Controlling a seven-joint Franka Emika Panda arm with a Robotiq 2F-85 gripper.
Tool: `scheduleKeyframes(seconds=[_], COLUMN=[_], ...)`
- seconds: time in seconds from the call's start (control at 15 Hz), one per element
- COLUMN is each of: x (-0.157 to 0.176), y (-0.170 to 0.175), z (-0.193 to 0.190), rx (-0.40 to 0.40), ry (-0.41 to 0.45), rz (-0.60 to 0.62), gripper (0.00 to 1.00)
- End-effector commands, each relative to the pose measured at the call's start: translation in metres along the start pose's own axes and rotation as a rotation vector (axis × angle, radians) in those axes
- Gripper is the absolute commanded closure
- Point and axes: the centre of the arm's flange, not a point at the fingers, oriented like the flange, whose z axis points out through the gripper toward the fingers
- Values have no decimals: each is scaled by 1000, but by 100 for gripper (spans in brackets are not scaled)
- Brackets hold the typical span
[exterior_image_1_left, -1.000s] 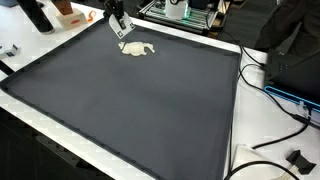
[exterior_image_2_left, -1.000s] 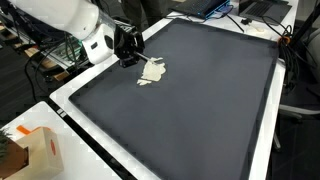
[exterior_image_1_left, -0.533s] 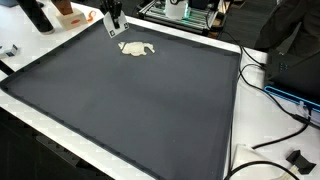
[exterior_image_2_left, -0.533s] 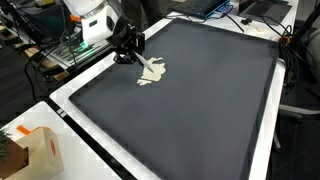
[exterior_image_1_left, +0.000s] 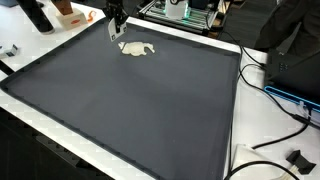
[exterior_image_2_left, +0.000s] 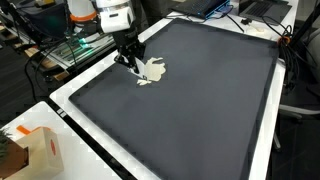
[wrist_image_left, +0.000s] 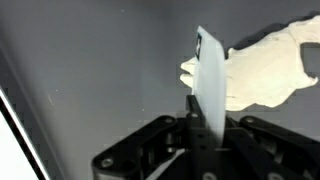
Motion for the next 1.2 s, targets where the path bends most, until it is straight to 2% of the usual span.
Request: scheduleKeyframes(seconds=[0.0, 0.27, 0.6, 1.13], x=[-9, -1, 2, -6], y=[-19, -14, -31, -54], z=[-13, -25, -36, -23], rx=[-144, -254, -367, -363], ry=[-23, 1, 12, -6], rz=[-49, -117, -162, -227], gripper=[99, 99, 99, 99])
